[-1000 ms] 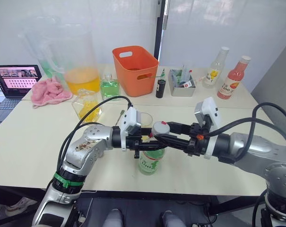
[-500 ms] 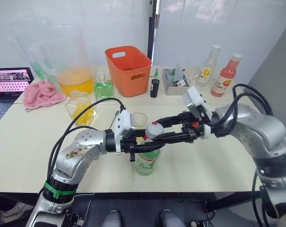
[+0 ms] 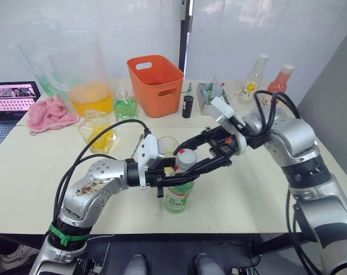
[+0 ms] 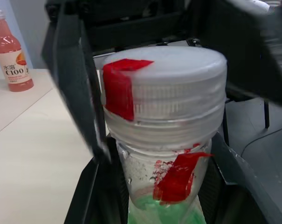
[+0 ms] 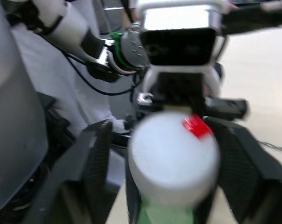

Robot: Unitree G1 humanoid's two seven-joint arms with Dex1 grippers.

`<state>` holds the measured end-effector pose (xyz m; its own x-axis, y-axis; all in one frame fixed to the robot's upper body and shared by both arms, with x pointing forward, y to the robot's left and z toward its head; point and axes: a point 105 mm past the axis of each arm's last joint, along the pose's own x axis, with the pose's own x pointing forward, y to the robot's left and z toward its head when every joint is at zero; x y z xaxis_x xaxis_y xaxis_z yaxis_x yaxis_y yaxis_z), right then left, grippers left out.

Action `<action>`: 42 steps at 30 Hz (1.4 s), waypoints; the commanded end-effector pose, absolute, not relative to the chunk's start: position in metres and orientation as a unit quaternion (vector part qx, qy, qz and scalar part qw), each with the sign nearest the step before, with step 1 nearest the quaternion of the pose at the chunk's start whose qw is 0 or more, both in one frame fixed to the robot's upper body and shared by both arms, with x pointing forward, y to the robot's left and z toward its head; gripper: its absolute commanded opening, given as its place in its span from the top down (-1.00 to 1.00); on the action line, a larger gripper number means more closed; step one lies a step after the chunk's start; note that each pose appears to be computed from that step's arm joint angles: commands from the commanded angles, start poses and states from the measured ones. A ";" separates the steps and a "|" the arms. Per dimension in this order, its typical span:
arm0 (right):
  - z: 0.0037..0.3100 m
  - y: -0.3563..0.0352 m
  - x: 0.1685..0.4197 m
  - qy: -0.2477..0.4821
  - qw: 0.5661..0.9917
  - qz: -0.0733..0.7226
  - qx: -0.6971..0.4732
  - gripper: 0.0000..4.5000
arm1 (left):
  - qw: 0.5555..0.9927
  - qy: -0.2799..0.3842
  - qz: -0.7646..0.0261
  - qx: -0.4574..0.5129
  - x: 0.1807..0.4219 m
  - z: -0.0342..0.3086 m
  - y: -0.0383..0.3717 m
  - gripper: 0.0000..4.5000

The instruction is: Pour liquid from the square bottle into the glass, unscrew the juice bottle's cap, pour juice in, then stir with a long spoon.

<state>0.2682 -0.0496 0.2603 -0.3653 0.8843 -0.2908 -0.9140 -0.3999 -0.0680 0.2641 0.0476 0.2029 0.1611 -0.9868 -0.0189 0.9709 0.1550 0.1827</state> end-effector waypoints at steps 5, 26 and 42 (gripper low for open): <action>0.293 -0.058 0.253 -0.019 0.579 0.800 -0.156 -1.00 | 0.766 -0.041 -0.637 0.079 0.269 0.200 0.049 0.41; 0.268 -0.074 0.246 -0.013 0.829 0.555 -0.068 -1.00 | 0.733 -0.038 -0.675 0.073 0.276 0.198 0.039 0.42; 0.251 -0.073 0.242 0.032 0.819 0.569 -0.068 0.26 | 0.737 -0.041 -0.670 0.073 0.276 0.198 0.038 0.42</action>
<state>0.2447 -0.0736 0.2529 0.3731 0.9203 -0.1175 -0.9273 0.3658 -0.0794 0.2749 0.0387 0.2023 0.0757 -0.9970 -0.0160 0.9845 0.0722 0.1597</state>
